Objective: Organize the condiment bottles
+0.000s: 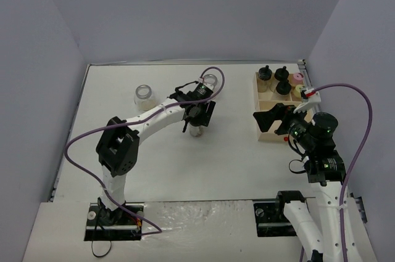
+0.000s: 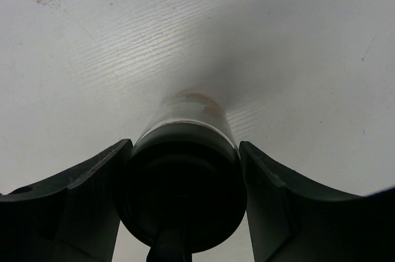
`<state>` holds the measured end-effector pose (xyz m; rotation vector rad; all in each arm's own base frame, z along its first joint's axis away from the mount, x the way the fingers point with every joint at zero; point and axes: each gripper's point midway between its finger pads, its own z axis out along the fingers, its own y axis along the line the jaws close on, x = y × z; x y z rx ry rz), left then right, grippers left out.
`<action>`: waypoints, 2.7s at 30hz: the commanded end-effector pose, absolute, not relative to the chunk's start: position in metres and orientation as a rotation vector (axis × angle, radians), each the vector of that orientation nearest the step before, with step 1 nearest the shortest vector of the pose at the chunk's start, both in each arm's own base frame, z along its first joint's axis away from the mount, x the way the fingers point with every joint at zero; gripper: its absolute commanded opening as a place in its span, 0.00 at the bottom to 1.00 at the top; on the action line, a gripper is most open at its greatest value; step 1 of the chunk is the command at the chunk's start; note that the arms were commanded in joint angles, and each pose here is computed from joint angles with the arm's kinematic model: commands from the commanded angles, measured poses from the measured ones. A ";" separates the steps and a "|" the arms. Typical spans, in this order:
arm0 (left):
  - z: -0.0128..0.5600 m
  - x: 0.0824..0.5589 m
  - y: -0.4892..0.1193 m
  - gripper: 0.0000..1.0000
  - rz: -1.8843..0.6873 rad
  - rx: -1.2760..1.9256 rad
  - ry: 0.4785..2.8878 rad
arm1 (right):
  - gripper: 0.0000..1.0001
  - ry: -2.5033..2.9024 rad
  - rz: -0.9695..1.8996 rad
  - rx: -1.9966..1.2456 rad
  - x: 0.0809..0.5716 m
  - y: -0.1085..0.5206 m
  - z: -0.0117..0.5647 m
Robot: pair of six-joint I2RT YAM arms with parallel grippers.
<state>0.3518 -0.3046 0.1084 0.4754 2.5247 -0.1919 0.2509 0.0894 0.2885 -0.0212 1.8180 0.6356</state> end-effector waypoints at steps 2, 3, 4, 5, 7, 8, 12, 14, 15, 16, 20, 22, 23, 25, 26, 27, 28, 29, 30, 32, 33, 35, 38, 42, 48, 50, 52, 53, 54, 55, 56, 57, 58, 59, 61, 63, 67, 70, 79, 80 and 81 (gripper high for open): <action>0.155 0.372 -0.324 0.14 -0.244 0.419 2.369 | 1.00 1.793 0.639 -0.062 0.252 0.093 0.292; 0.150 0.371 -0.325 0.17 -0.240 0.421 2.375 | 1.00 1.797 0.641 -0.060 0.253 0.093 0.291; 0.147 0.369 -0.325 0.18 -0.237 0.425 2.379 | 1.00 1.800 0.642 -0.060 0.253 0.093 0.290; 0.144 0.369 -0.324 0.23 -0.234 0.425 2.381 | 1.00 1.801 0.641 -0.059 0.253 0.093 0.289; 0.140 0.367 -0.322 0.33 -0.226 0.425 2.388 | 1.00 1.803 0.639 -0.057 0.253 0.093 0.289; 0.137 0.366 -0.321 0.40 -0.221 0.426 2.393 | 1.00 1.803 0.640 -0.056 0.254 0.093 0.289; 0.142 0.363 -0.317 0.61 -0.223 0.423 2.384 | 1.00 1.809 0.655 -0.057 0.253 0.095 0.288; 0.147 0.363 -0.316 0.72 -0.229 0.420 2.374 | 1.00 1.809 0.660 -0.060 0.253 0.096 0.288; 0.148 0.362 -0.316 0.76 -0.233 0.420 2.372 | 1.00 1.809 0.662 -0.062 0.253 0.096 0.289; 0.152 0.361 -0.316 0.80 -0.239 0.418 2.366 | 1.00 1.809 0.662 -0.063 0.253 0.096 0.289; 0.167 0.359 -0.315 0.91 -0.269 0.413 2.339 | 1.00 1.807 0.667 -0.071 0.254 0.097 0.292; 0.180 0.357 -0.314 0.95 -0.286 0.409 2.321 | 1.00 1.807 0.670 -0.079 0.255 0.098 0.294; 0.187 0.355 -0.313 0.97 -0.295 0.406 2.311 | 1.00 1.807 0.671 -0.083 0.255 0.098 0.295; 0.218 0.350 -0.309 0.97 -0.340 0.387 2.256 | 1.00 1.808 0.677 -0.096 0.255 0.100 0.297; 0.230 0.347 -0.305 0.97 -0.353 0.379 2.232 | 1.00 1.808 0.679 -0.098 0.256 0.100 0.298; 0.248 0.343 -0.299 0.97 -0.363 0.367 2.195 | 1.00 1.809 0.686 -0.103 0.257 0.101 0.300; 0.266 0.339 -0.292 0.97 -0.373 0.354 2.159 | 1.00 1.810 0.692 -0.107 0.258 0.102 0.302; 0.275 0.336 -0.283 0.97 -0.361 0.347 2.141 | 1.00 1.817 0.702 -0.114 0.260 0.104 0.302; 0.281 0.333 -0.275 0.97 -0.341 0.341 2.129 | 1.00 1.824 0.713 -0.123 0.262 0.106 0.302; 0.297 0.326 -0.256 0.97 -0.320 0.317 2.093 | 1.00 1.832 0.719 -0.133 0.267 0.107 0.303; 0.310 0.320 -0.244 0.97 -0.324 0.295 2.065 | 1.00 1.837 0.715 -0.134 0.270 0.107 0.304; 0.313 0.316 -0.219 0.97 -0.295 0.250 2.053 | 1.00 1.845 0.692 -0.132 0.277 0.107 0.305; 0.313 0.308 -0.178 0.97 -0.248 0.165 2.041 | 1.00 1.858 0.646 -0.148 0.289 0.109 0.305; 0.290 0.304 -0.110 0.97 -0.160 0.013 2.062 | 1.00 1.895 0.626 -0.227 0.305 0.136 0.294; 0.255 0.284 -0.043 0.97 -0.070 -0.131 2.077 | 1.00 1.917 0.568 -0.452 0.321 0.196 0.256; 0.242 0.276 -0.022 0.97 -0.034 -0.203 2.089 | 1.00 1.908 0.549 -0.580 0.322 0.226 0.238; 0.239 0.270 -0.017 0.97 -0.036 -0.230 2.071 | 1.00 1.892 0.555 -0.637 0.328 0.245 0.224; 0.240 0.267 -0.015 0.97 -0.039 -0.241 2.052 | 1.00 1.898 0.559 -0.667 0.330 0.253 0.214; 0.239 0.266 -0.012 0.97 -0.024 -0.242 2.044 | 1.00 1.880 0.569 -0.692 0.332 0.261 0.210; 0.239 0.264 -0.009 0.97 -0.007 -0.245 2.037 | 1.00 1.864 0.578 -0.716 0.333 0.269 0.206; 0.240 0.261 -0.004 0.97 0.023 -0.254 2.024 | 1.00 1.861 0.577 -0.729 0.336 0.274 0.201; 0.242 0.260 0.002 0.97 0.054 -0.267 2.013 | 1.00 1.860 0.572 -0.741 0.339 0.278 0.194; 0.243 0.258 0.008 0.97 0.085 -0.285 2.003 | 1.00 1.861 0.565 -0.752 0.342 0.282 0.187; 0.243 0.257 0.011 0.97 0.106 -0.295 2.001 | 1.00 1.867 0.556 -0.759 0.345 0.285 0.179; 0.240 0.258 0.012 0.97 0.118 -0.294 2.015 | 1.00 1.878 0.547 -0.773 0.350 0.289 0.166; 0.237 0.260 0.010 0.97 0.114 -0.284 2.031 | 1.00 1.878 0.547 -0.796 0.353 0.295 0.157; 0.233 0.265 0.006 0.97 0.101 -0.267 2.052 | 1.00 1.882 0.542 -0.856 0.355 0.307 0.142; 0.233 0.266 0.005 0.97 0.096 -0.264 2.056 | 1.00 1.893 0.539 -0.876 0.357 0.311 0.132; 0.233 0.266 0.006 0.97 0.101 -0.264 2.050 | 0.84 1.900 0.528 -0.884 0.365 0.321 0.116; 0.233 0.266 0.006 0.97 0.100 -0.263 2.052 | 0.80 1.899 0.526 -0.882 0.366 0.321 0.115; 0.233 0.266 0.005 0.97 0.098 -0.262 2.053 | 0.76 1.899 0.524 -0.881 0.367 0.321 0.115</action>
